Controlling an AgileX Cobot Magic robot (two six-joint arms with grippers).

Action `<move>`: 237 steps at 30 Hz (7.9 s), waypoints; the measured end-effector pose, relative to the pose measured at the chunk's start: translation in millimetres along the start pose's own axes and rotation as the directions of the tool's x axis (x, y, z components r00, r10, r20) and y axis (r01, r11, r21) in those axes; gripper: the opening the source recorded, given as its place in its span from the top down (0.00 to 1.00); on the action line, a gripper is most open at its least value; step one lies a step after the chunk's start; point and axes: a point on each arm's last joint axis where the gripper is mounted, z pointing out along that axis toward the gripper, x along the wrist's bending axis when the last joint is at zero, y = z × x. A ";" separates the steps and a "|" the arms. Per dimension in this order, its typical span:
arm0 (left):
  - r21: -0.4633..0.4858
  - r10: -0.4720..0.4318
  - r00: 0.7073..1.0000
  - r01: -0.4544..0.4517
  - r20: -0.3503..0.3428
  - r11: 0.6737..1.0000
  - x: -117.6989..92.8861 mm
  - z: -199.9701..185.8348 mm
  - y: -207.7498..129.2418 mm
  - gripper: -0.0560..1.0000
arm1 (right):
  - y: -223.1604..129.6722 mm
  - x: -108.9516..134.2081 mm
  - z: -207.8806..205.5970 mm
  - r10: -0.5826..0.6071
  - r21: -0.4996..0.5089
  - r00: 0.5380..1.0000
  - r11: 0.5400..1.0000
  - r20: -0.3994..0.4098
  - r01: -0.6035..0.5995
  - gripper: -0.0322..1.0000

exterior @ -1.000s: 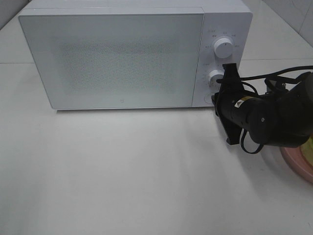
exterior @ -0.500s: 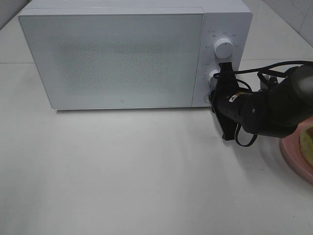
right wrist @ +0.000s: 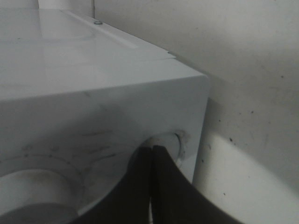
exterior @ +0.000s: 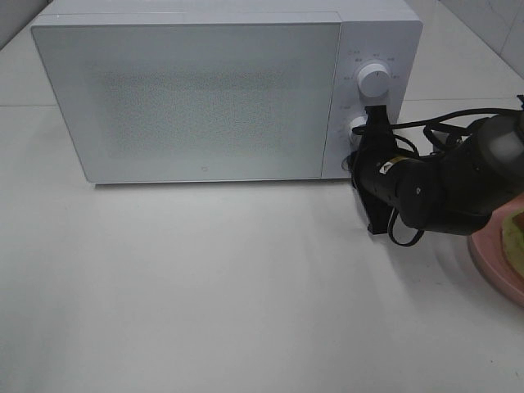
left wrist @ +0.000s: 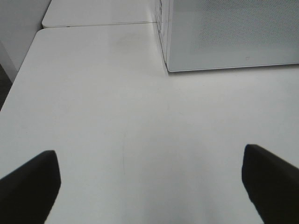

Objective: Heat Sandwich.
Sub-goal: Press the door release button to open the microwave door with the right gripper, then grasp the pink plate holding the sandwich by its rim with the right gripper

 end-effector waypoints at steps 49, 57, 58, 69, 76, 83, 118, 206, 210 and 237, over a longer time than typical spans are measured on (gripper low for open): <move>0.000 0.000 1.000 0.000 0.000 1.000 0.0 0.0 0.0 0.01 | 1.0 2.0 -11.1 0.000 0.059 1.000 0.998 0.031 -0.001 0.96; 0.000 0.000 1.000 0.000 0.000 1.000 0.0 0.0 0.0 0.01 | 3.0 3.5 -32.3 -0.031 0.095 0.996 0.995 0.087 0.023 0.96; 0.000 0.000 1.000 0.000 0.000 1.000 0.0 0.0 0.0 0.01 | 3.7 3.3 -35.9 -0.037 0.098 0.995 0.995 0.096 0.028 0.96; 0.000 0.000 1.000 0.000 0.000 1.000 0.0 0.0 0.0 0.01 | 4.5 14.4 -67.3 -0.222 0.192 0.958 0.964 0.183 0.187 0.95; 0.000 0.000 1.000 0.000 0.000 1.000 0.0 0.0 0.0 0.01 | 2.6 13.5 -88.5 -0.453 0.345 0.850 0.869 0.267 0.355 0.93; 0.000 0.000 1.000 0.000 0.000 1.000 0.0 0.0 0.0 0.01 | 2.3 14.8 -108.3 -0.705 0.508 0.678 0.670 0.207 0.542 0.91; 0.000 0.000 1.000 0.000 0.000 1.000 0.0 0.0 0.0 0.01 | 23.0 35.4 -167.6 -0.986 0.758 -0.038 -0.150 -0.164 0.635 0.54; 0.000 0.000 1.000 0.000 0.000 1.000 0.0 0.0 0.0 0.01 | 97.2 -6.5 -70.1 -0.997 0.845 -0.064 -0.007 0.032 0.534 0.29; 0.000 0.000 1.000 0.000 0.000 1.000 0.0 0.0 0.0 0.01 | 97.2 -6.7 -70.5 -0.997 0.848 -0.065 -0.006 0.033 0.529 0.47; 0.000 0.000 1.000 0.000 0.000 1.000 0.0 0.0 0.0 0.01 | 100.5 -2.4 -72.2 -0.990 0.862 -0.137 -0.033 0.042 0.506 0.94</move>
